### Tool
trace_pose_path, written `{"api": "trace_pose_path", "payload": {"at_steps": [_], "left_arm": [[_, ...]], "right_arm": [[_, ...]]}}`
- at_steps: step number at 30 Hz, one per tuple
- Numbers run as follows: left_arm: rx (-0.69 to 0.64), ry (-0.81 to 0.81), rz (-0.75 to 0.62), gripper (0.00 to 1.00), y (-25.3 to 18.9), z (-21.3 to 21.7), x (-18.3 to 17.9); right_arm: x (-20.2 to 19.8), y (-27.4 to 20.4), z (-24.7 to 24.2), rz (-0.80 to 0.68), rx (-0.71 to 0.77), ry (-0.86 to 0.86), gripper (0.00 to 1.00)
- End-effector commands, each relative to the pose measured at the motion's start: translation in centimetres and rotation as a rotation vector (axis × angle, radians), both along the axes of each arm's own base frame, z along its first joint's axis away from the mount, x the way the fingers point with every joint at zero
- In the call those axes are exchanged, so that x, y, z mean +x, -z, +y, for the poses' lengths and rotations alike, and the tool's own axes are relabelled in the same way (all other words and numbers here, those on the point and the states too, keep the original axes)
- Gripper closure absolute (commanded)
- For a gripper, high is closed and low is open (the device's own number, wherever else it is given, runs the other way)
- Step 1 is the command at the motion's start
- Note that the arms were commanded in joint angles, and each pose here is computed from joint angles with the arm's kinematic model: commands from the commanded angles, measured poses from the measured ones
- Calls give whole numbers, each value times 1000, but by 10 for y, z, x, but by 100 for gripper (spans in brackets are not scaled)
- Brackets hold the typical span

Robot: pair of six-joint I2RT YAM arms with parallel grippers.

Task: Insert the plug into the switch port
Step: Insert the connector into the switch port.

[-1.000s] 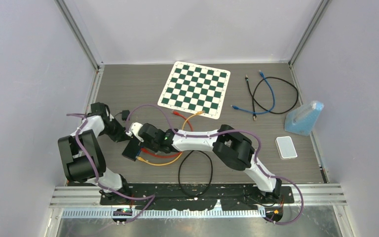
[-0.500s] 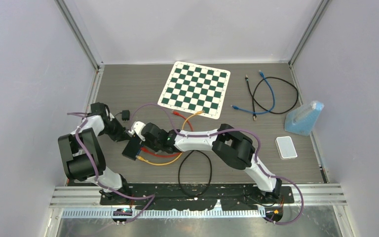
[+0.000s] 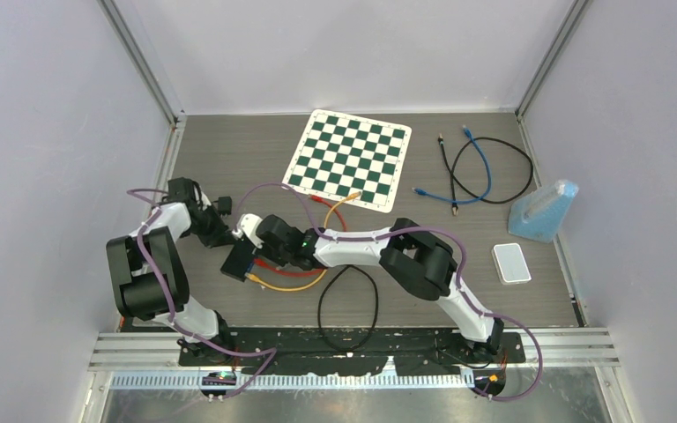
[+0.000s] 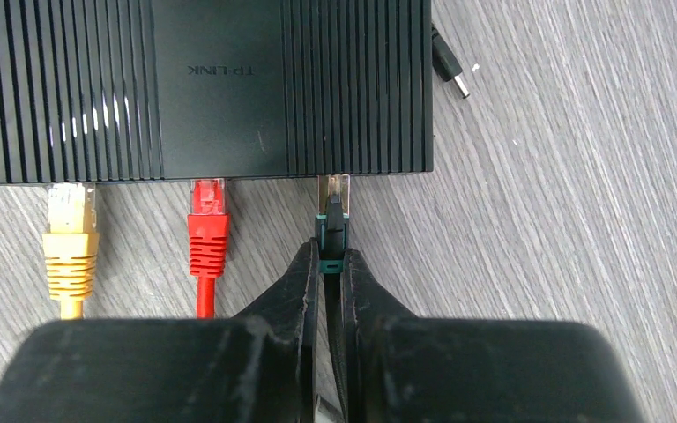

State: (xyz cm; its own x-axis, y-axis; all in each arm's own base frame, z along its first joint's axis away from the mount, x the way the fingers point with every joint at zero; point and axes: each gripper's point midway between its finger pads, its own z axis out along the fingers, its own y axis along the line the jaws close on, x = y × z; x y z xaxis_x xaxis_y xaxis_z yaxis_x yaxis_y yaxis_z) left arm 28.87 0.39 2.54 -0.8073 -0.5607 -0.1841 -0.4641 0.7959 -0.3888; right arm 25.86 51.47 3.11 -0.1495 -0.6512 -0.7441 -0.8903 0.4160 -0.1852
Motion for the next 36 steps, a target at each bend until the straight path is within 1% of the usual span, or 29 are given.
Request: {"api": "trace_pose_path", "payload": {"at_steps": [1, 4, 12, 16, 24, 27, 32, 36], "left_arm": [[-106, 96, 25, 100, -10, -34, -9], [-103, 112, 24, 100, -10, -37, -9], [-54, 180, 22, 100, -14, -44, -11], [-78, 194, 29, 100, -11, -51, -12], [-113, 241, 33, 100, -8, -66, -13], [-145, 238, 29, 100, -7, -72, -14], [-160, 262, 35, 100, -6, -80, -16], [-173, 283, 41, 100, -6, -86, -16]], "right_arm": [[16, -96, 37, -126, 254, -23, 95], [17, -100, 37, -147, 256, -35, 95], [11, -116, 37, -221, 259, -139, 95], [12, -121, 40, -238, 267, -152, 95], [13, -111, 47, -252, 247, -182, 95], [17, -115, 49, -272, 260, -172, 95], [23, -124, 52, -278, 279, -140, 95], [18, -133, 59, -293, 314, -186, 95]]}}
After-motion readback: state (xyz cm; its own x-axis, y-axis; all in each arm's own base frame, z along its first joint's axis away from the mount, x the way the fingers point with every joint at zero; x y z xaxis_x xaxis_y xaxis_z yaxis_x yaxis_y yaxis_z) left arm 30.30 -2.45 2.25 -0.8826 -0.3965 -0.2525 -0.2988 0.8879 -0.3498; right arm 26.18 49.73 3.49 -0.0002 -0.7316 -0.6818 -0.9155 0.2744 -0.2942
